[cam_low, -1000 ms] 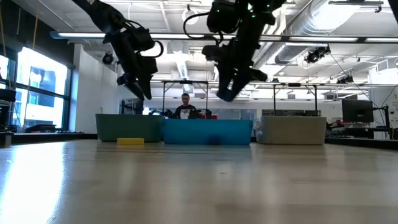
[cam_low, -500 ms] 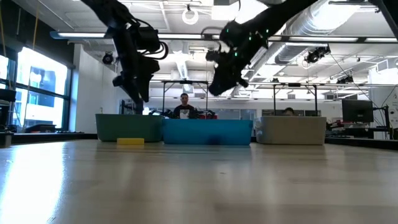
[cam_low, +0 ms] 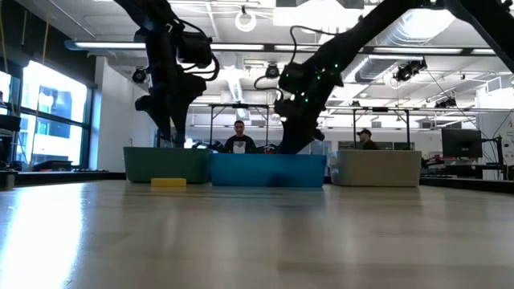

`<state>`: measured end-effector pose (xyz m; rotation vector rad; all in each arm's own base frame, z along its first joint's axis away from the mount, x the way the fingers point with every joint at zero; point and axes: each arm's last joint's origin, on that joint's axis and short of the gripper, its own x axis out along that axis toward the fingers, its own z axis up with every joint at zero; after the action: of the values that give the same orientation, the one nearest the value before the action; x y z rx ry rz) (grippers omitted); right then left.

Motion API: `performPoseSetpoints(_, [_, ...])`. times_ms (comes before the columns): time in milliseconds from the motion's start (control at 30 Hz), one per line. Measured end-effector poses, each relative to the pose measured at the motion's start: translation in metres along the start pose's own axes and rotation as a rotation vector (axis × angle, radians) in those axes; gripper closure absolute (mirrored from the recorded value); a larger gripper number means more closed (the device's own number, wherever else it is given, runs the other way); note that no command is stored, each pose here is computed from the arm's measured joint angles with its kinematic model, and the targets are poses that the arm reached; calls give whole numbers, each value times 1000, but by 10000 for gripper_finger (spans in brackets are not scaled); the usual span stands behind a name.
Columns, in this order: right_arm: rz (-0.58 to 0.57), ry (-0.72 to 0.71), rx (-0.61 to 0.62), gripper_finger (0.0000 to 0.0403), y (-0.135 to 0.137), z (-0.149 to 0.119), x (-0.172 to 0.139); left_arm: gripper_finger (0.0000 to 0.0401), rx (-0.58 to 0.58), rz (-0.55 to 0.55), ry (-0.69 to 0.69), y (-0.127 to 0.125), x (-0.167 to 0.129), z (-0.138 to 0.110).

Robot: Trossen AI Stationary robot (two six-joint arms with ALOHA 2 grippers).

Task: Sort & place blocks by color
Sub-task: Put the blue block into the blue bin, then put the yellow block into the white bin

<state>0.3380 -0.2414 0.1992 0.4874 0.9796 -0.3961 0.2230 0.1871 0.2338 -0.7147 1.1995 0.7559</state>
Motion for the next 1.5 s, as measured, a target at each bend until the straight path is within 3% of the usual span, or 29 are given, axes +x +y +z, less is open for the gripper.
performPoseSetpoints(233, [-1, 24, -2, 297, -2, -3, 10, 176, -31, -36, 84, -13, 13, -17])
performPoseSetpoints(467, [-24, -7, -39, 175, -2, 5, 6, 176, -6, -17, 73, -18, 28, -27])
performPoseSetpoints(567, [-1, -35, -55, 151, 1, 14, -1, 176, -1, 8, 56, -16, 34, -29])
performPoseSetpoints(767, [4, -73, -64, 151, 6, 33, -22, 176, 11, 31, 31, -13, 44, -32])
performPoseSetpoints(1033, [4, -59, -54, 156, 16, 53, -59, 176, 128, 20, 2, -15, 49, -28])
performPoseSetpoints(1500, [24, -91, 13, 155, 40, 69, -93, 176, 241, 116, 152, -13, 94, -29])
